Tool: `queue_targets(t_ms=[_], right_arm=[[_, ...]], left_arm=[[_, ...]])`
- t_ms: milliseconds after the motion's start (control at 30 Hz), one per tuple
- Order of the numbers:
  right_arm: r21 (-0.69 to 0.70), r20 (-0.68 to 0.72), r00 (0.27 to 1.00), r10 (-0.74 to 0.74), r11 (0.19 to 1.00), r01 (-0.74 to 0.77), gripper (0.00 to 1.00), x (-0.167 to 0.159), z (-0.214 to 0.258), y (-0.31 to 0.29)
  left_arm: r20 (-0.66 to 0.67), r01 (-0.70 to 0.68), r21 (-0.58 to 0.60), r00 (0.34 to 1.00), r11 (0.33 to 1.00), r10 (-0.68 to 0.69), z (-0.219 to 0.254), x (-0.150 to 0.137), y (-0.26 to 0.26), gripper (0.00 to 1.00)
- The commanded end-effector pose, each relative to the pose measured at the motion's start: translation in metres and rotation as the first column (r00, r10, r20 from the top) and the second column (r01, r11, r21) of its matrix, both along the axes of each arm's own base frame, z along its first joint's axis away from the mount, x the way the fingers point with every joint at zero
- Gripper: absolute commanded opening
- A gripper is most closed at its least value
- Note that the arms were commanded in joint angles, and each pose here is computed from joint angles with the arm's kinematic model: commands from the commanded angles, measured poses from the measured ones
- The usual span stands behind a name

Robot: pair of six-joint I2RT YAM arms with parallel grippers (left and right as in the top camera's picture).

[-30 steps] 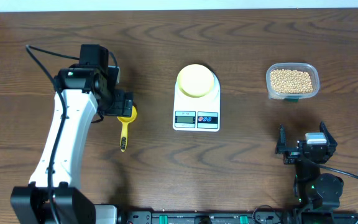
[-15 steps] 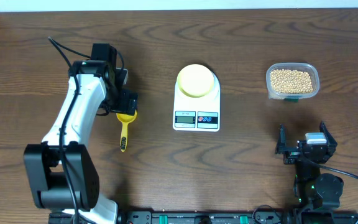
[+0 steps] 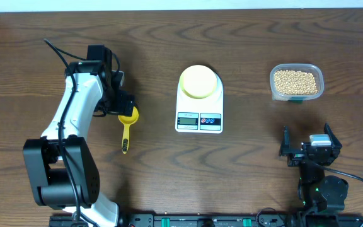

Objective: Scoop item into bowl and weigh 50g on scale
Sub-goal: 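Lower the left gripper onto the yellow scoop's cup rim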

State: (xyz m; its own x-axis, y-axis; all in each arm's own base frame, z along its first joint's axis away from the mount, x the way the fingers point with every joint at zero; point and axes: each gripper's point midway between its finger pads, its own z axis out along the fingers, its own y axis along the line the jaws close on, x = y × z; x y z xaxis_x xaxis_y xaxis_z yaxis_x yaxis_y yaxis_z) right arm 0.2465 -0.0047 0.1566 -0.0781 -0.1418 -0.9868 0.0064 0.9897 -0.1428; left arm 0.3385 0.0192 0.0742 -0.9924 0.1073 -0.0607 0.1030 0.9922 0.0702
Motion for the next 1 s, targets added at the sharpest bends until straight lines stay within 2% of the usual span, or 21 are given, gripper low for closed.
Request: queue_targets(t_ms=[0,167,500,767,967], right_arm=[[-0.014,0.001,1.0,0.013,1.0,-0.013,0.99,0.0,0.0,0.003],[-0.014,0.001,1.0,0.013,1.0,-0.013,0.99,0.0,0.0,0.003],[-0.014,0.001,1.0,0.013,1.0,-0.013,0.99,0.0,0.0,0.003],[-0.014,0.001,1.0,0.013,1.0,-0.013,0.99,0.0,0.0,0.003],[-0.014,0.001,1.0,0.013,1.0,-0.013,0.99,0.0,0.0,0.003]], left_arm=[[0.009,0.013,0.006,1.0,1.0,-0.013,-0.005,0.005,0.002,0.98],[0.03,0.026,0.009,0.999,1.0,-0.026,-0.006,0.01,0.003,0.98],[-0.01,0.053,0.009,0.999,0.999,-0.053,-0.025,-0.005,0.002,0.97],[0.046,0.051,0.013,0.998,0.999,-0.051,-0.031,0.006,0.004,0.97],[0.059,0.044,0.015,0.997,0.999,-0.045,-0.043,0.005,0.006,0.97]])
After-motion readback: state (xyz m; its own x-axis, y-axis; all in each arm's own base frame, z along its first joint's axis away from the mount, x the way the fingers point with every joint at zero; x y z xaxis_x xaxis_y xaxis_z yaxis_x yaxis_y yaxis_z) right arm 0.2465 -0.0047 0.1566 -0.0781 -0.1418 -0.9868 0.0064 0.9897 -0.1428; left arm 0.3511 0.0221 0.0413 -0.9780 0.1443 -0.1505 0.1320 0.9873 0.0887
